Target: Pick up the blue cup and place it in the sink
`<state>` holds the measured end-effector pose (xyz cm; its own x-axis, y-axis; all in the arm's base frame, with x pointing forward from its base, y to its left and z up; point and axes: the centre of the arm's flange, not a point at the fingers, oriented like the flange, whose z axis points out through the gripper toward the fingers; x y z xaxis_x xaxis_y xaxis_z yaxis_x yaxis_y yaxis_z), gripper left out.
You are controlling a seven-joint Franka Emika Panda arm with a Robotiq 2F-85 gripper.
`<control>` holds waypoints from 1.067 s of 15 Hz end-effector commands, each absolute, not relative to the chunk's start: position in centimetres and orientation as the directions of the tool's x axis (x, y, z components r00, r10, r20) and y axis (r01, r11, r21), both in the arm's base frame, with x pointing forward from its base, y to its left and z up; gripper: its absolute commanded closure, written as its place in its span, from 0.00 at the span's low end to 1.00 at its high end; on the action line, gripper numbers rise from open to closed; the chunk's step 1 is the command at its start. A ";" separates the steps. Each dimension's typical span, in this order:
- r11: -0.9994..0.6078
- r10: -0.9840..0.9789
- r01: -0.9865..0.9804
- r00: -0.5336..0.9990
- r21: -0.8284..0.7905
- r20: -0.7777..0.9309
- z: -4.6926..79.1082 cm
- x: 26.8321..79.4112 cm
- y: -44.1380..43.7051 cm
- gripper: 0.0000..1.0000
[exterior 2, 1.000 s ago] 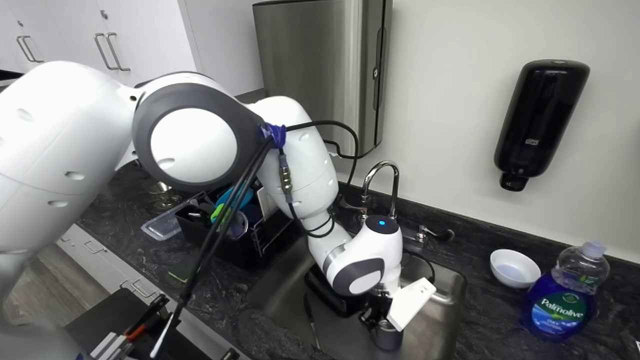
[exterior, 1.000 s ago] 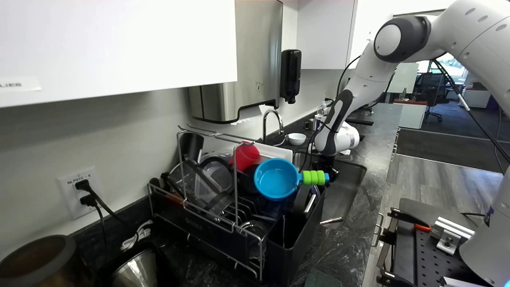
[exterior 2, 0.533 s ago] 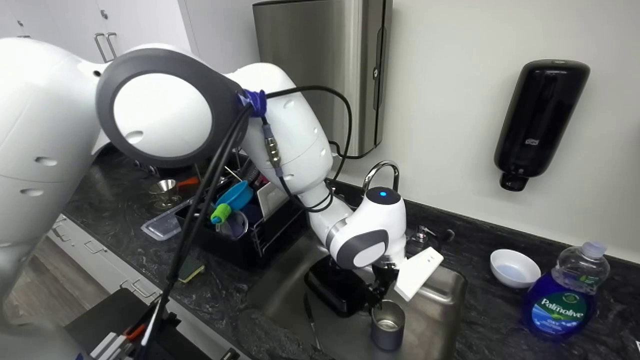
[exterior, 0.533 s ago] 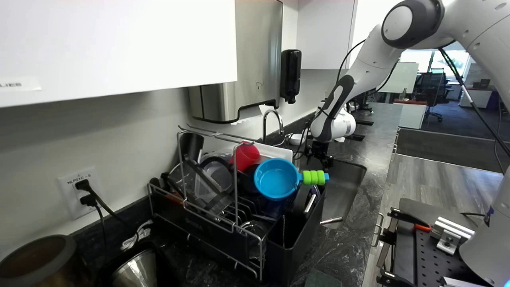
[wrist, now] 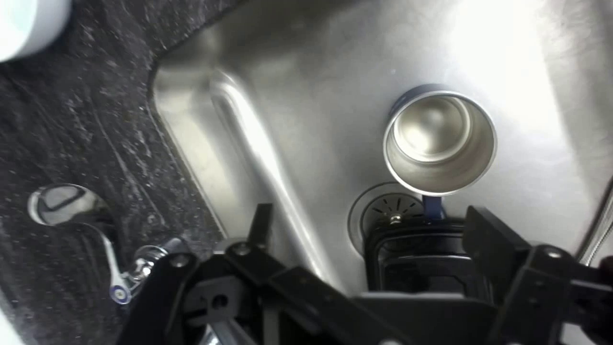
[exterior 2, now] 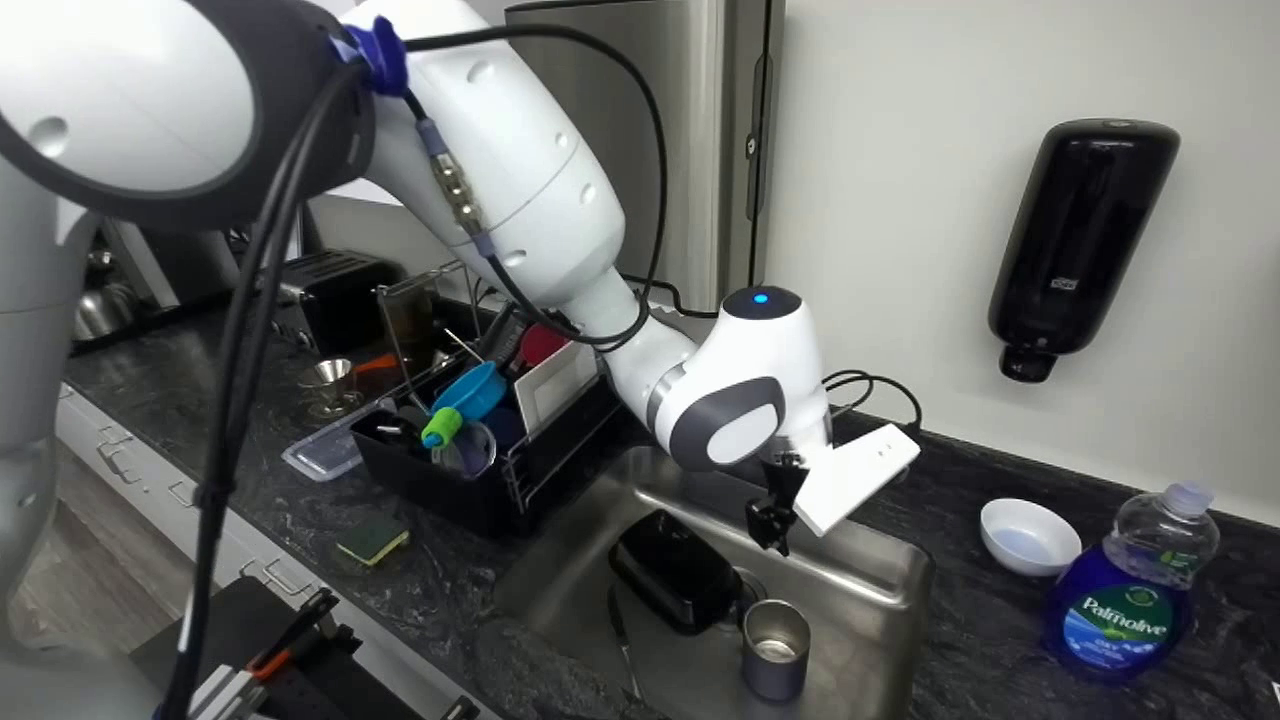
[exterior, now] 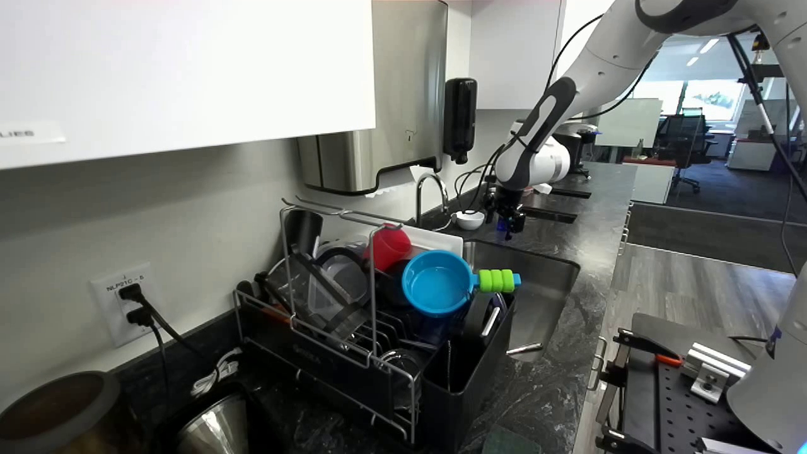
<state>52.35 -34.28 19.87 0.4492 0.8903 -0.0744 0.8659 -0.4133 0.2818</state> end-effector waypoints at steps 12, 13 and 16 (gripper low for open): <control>-0.777 0.390 0.328 0.921 0.537 0.002 33.0 47.0 -31.6 0.00; -0.780 0.358 0.298 0.934 0.550 0.002 33.3 46.6 -31.4 0.00; -0.786 0.294 0.239 0.956 0.570 0.005 34.0 44.9 -30.5 0.00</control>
<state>47.55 -33.49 33.16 0.9356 0.3527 0.0152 0.2838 -0.7770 0.5620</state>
